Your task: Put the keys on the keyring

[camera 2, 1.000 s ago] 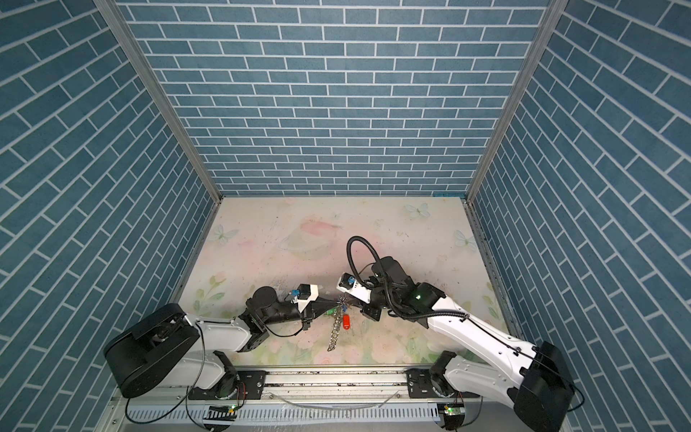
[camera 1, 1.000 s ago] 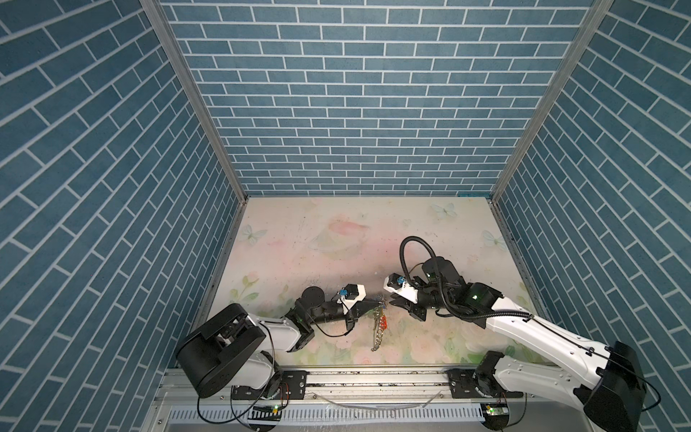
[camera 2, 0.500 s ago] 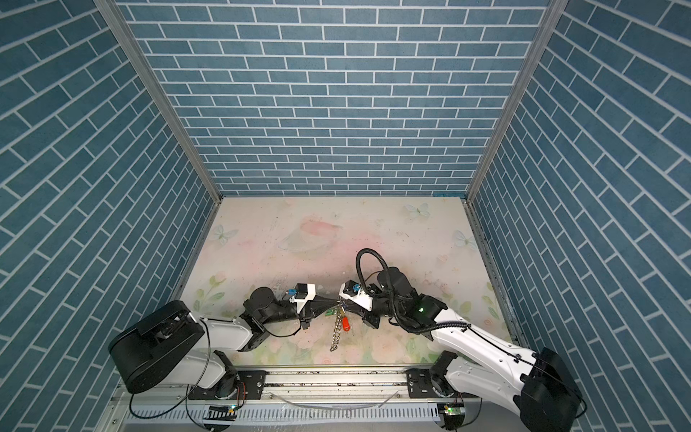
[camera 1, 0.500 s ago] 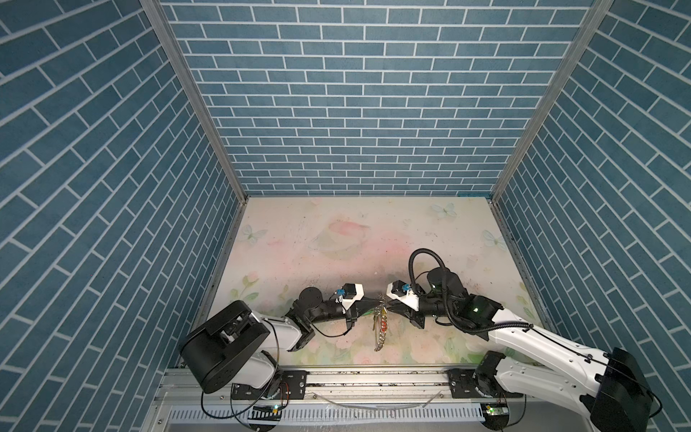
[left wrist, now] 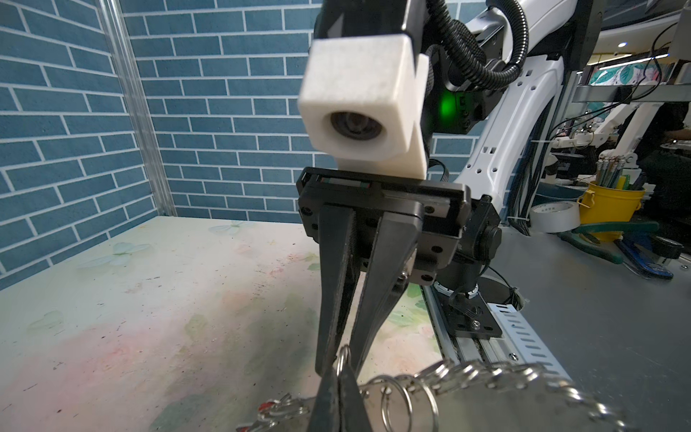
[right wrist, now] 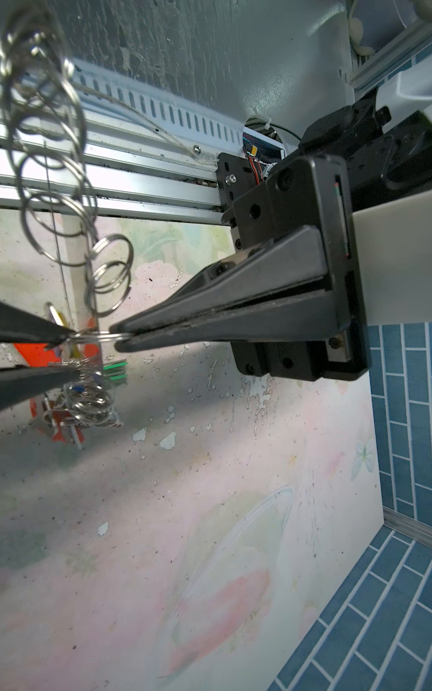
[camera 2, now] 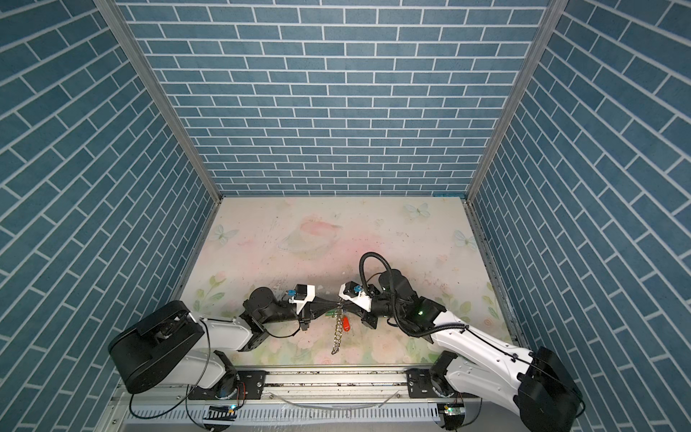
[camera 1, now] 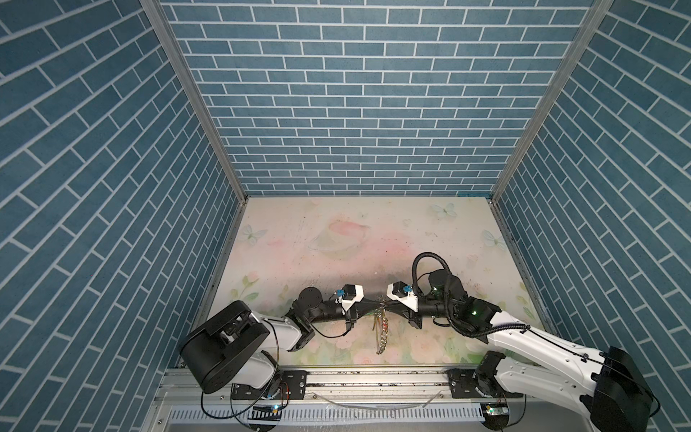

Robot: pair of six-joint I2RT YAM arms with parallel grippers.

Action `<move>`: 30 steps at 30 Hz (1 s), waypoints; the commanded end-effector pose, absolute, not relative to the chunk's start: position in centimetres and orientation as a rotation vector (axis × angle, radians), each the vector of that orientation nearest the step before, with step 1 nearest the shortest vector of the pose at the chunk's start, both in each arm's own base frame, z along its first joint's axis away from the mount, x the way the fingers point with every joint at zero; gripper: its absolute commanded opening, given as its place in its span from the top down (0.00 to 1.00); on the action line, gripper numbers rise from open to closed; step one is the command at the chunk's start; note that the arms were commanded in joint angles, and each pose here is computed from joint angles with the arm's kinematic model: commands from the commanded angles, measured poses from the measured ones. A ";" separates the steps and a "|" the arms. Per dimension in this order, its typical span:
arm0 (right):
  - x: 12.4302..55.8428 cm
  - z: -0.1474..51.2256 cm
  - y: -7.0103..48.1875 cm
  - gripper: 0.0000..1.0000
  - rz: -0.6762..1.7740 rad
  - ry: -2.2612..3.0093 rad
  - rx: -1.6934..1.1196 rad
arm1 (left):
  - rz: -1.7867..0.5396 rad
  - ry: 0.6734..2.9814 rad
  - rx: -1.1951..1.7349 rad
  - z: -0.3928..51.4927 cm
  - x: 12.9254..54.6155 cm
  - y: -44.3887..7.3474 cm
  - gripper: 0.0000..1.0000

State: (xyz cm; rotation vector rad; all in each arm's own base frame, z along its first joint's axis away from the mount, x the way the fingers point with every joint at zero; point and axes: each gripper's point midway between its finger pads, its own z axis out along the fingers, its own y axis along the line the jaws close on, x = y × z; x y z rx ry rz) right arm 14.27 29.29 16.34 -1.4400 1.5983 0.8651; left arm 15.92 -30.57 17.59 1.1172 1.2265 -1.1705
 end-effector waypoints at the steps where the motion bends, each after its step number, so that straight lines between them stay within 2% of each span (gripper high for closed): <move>1: 13.9 16.7 29.6 0.88 0.914 1.569 -1.434 | -1.175 1.134 1.116 19.6 15.7 -30.6 1.00; 7: 13.7 16.8 29.6 0.91 0.921 1.565 -1.438 | -1.181 1.140 1.119 19.4 15.7 -30.7 1.00; 15: 13.3 16.4 28.7 0.82 0.887 1.591 -1.464 | -1.140 1.146 1.098 19.3 16.2 -30.4 1.00; 30: 13.6 17.2 29.5 0.84 0.917 1.563 -1.452 | -1.183 1.147 1.128 19.0 15.7 -30.7 1.00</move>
